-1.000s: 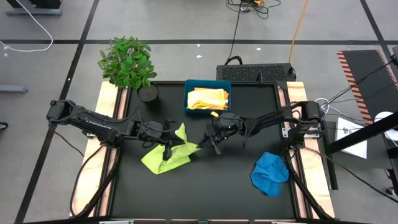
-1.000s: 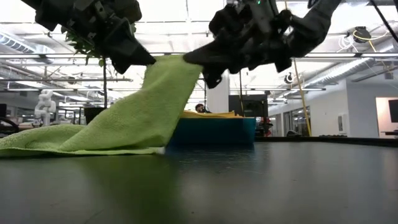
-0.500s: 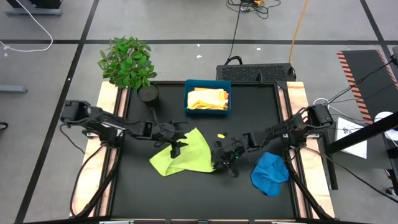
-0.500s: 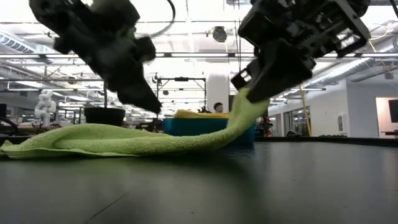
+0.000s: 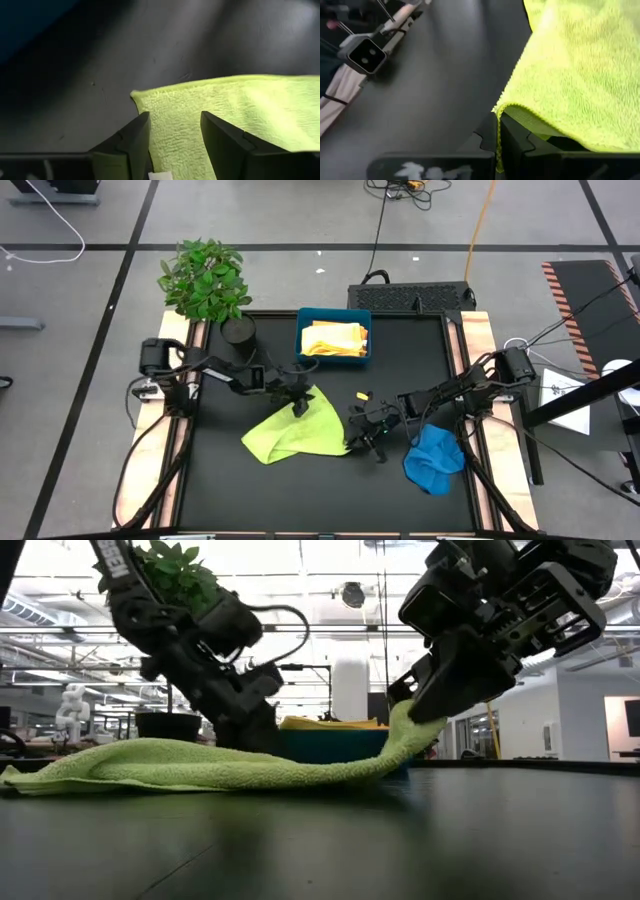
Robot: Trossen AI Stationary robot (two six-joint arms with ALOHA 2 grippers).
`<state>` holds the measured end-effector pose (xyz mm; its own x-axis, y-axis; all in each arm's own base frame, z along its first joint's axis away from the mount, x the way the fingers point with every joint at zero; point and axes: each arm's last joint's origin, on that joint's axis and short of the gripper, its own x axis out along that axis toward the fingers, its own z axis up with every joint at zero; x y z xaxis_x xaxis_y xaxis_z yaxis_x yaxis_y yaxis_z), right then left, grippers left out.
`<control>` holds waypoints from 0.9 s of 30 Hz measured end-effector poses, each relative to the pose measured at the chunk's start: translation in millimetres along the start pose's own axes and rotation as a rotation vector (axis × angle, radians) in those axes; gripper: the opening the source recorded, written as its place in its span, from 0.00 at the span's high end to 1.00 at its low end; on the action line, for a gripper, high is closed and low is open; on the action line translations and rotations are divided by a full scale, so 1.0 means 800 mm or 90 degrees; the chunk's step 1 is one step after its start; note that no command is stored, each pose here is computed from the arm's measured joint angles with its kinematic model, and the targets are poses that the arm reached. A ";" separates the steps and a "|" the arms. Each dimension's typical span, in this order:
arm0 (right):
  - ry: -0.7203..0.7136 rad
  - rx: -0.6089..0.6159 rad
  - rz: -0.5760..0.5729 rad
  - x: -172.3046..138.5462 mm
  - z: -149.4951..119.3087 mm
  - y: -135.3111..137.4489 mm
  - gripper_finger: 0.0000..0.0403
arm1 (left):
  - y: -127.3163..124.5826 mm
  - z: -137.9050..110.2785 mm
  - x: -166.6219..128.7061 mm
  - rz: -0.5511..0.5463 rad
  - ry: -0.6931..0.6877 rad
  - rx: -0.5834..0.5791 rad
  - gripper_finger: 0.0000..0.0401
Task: Fold microfiber towels
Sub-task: Fold the green microfiber towel
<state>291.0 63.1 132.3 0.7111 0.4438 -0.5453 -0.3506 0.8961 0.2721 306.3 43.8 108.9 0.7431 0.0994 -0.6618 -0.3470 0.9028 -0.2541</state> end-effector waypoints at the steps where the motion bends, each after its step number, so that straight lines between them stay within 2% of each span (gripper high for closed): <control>1: -0.004 -0.002 0.001 0.000 0.000 0.000 1.00 | 0.000 0.001 0.006 0.002 0.005 0.003 0.55; 6: -0.007 -0.002 0.001 -0.001 -0.003 0.000 1.00 | -0.004 0.013 0.032 0.016 0.020 0.019 0.55; 9: -0.007 -0.002 0.001 -0.001 -0.003 0.000 1.00 | -0.005 0.017 0.039 0.034 0.038 0.036 0.59; 12: -0.003 -0.001 0.000 -0.001 -0.004 0.000 1.00 | -0.007 0.019 0.041 0.041 0.047 0.054 0.69; 16: -0.002 -0.001 0.000 -0.001 -0.004 0.000 1.00 | -0.009 0.020 0.041 0.040 0.048 0.080 0.90; 18: -0.002 -0.001 0.000 -0.001 -0.004 0.000 1.00 | -0.010 0.020 0.041 0.039 0.048 0.083 0.97; 23: -0.005 -0.001 0.000 -0.001 -0.004 0.000 1.00 | -0.012 0.018 0.041 0.039 0.052 0.094 0.99; 27: -0.005 -0.001 0.000 -0.001 -0.004 0.000 1.00 | -0.025 0.023 0.025 0.045 0.047 0.120 0.99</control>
<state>288.8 62.5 130.3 0.7155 0.4439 -0.5395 -0.3518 0.8960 0.2708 338.7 35.4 113.4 0.6742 0.1413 -0.7249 -0.2795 0.9573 -0.0734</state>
